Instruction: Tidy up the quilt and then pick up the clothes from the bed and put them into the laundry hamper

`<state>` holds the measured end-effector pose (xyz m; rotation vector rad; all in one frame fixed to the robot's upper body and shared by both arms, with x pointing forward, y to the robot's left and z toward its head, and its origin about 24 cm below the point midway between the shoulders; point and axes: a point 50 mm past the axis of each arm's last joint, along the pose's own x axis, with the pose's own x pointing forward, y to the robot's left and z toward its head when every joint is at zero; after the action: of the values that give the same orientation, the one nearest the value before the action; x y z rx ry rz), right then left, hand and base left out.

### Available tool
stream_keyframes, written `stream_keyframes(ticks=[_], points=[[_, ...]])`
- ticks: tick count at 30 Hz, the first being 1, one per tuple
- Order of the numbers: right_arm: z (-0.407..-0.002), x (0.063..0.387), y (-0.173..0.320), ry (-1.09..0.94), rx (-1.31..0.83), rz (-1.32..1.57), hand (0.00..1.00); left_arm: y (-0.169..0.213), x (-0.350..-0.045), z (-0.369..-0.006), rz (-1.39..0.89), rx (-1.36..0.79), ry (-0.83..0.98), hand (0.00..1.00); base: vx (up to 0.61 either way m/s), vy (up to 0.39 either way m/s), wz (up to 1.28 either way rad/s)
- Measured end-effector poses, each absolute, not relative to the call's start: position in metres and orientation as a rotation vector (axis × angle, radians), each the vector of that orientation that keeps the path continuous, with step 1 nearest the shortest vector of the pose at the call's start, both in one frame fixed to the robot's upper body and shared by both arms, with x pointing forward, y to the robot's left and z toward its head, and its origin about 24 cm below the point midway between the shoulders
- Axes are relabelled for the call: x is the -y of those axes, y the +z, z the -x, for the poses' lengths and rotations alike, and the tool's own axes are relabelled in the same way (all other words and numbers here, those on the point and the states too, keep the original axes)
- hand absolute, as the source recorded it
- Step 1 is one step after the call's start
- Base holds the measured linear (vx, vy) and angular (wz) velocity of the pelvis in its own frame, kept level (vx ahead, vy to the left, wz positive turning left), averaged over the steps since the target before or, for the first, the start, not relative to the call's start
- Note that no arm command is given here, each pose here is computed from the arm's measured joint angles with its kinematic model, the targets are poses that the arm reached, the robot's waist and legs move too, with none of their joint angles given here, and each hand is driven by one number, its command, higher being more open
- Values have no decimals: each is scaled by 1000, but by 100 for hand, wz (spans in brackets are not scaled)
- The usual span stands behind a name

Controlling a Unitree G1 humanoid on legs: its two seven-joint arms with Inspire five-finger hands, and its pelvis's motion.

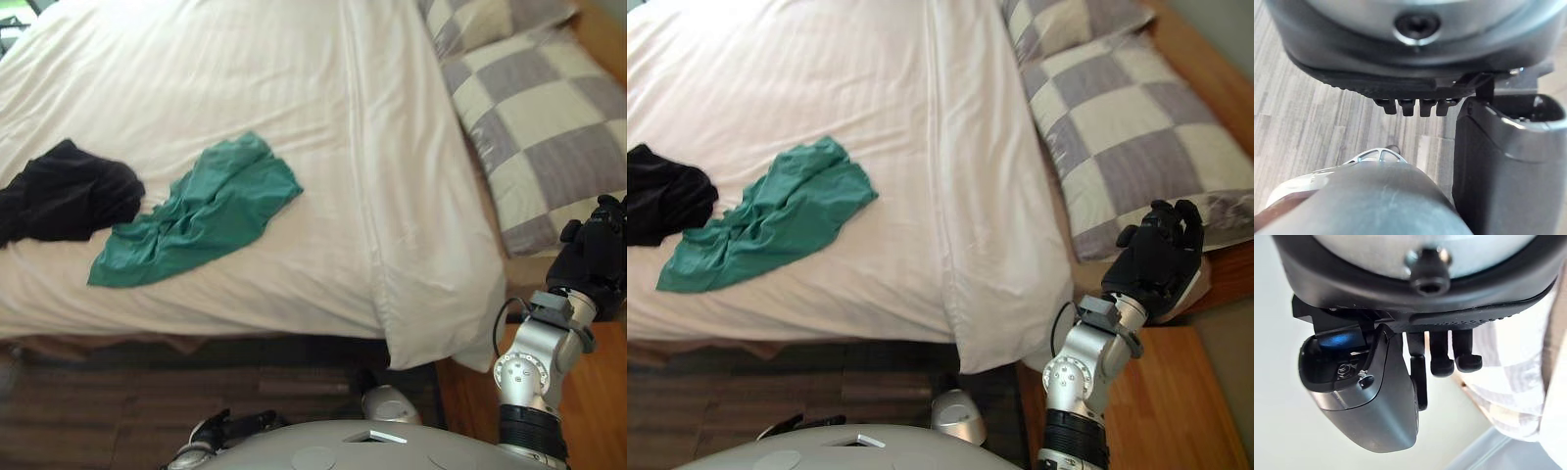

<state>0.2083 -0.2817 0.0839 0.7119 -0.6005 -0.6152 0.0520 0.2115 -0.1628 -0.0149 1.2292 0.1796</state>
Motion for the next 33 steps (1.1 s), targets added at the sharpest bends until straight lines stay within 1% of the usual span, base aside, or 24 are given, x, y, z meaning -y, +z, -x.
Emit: stream_keyframes(ticks=[2,7,10,13,18,21,22,23,24,25,26,27,28,29,32,33], points=[[-220,276,99,-574,674,-750,0,-159,-202,-74,60,-1139,178,100,-149,11,5],[-232,263,103,-512,683,-857,0,-153,-185,-96,145,-1025,194,100,-79,-2,-6],[-235,249,100,-479,687,-887,0,-149,-182,-107,164,-965,210,100,-38,-35,-10],[-235,243,101,-437,725,-864,0,-146,-184,-111,193,-916,242,100,-13,-50,-16],[-235,237,74,-397,647,-786,0,-145,-189,-116,218,-856,284,100,4,-41,-11],[-223,239,35,-406,456,-683,0,-142,-196,-128,257,-827,339,100,2,-35,-17],[-216,241,17,-427,357,-655,0,-141,-193,-134,271,-817,341,100,53,-27,-9],[-204,242,-13,-462,190,-618,0,-140,-185,-141,283,-814,322,100,63,-15,-7],[-197,241,-29,-482,106,-609,0,-139,-186,-145,274,-807,302,100,90,-15,-11],[-179,237,-60,-509,-76,-591,100,-135,-185,-153,261,-790,279,100,101,-15,-12],[-156,231,-88,-540,-256,-586,100,-133,-179,-161,265,-781,269,100,107,-11,-12],[-144,226,-100,-549,-335,-581,100,-133,-176,-162,268,-783,265,100,124,-5,-16],[-120,216,-117,-550,-464,-567,100,-134,-172,-162,279,-795,262,100,130,-6,-20],[-99,210,-126,-544,-548,-554,100,-136,-167,-160,288,-819,257,100,139,-9,-21],[-72,207,-135,-507,-655,-491,100,-143,-154,-150,296,-912,222,100,140,-6,-5],[-69,205,-137,-495,-670,-491,100,-145,-152,-146,282,-931,207,100,118,-18,15]])
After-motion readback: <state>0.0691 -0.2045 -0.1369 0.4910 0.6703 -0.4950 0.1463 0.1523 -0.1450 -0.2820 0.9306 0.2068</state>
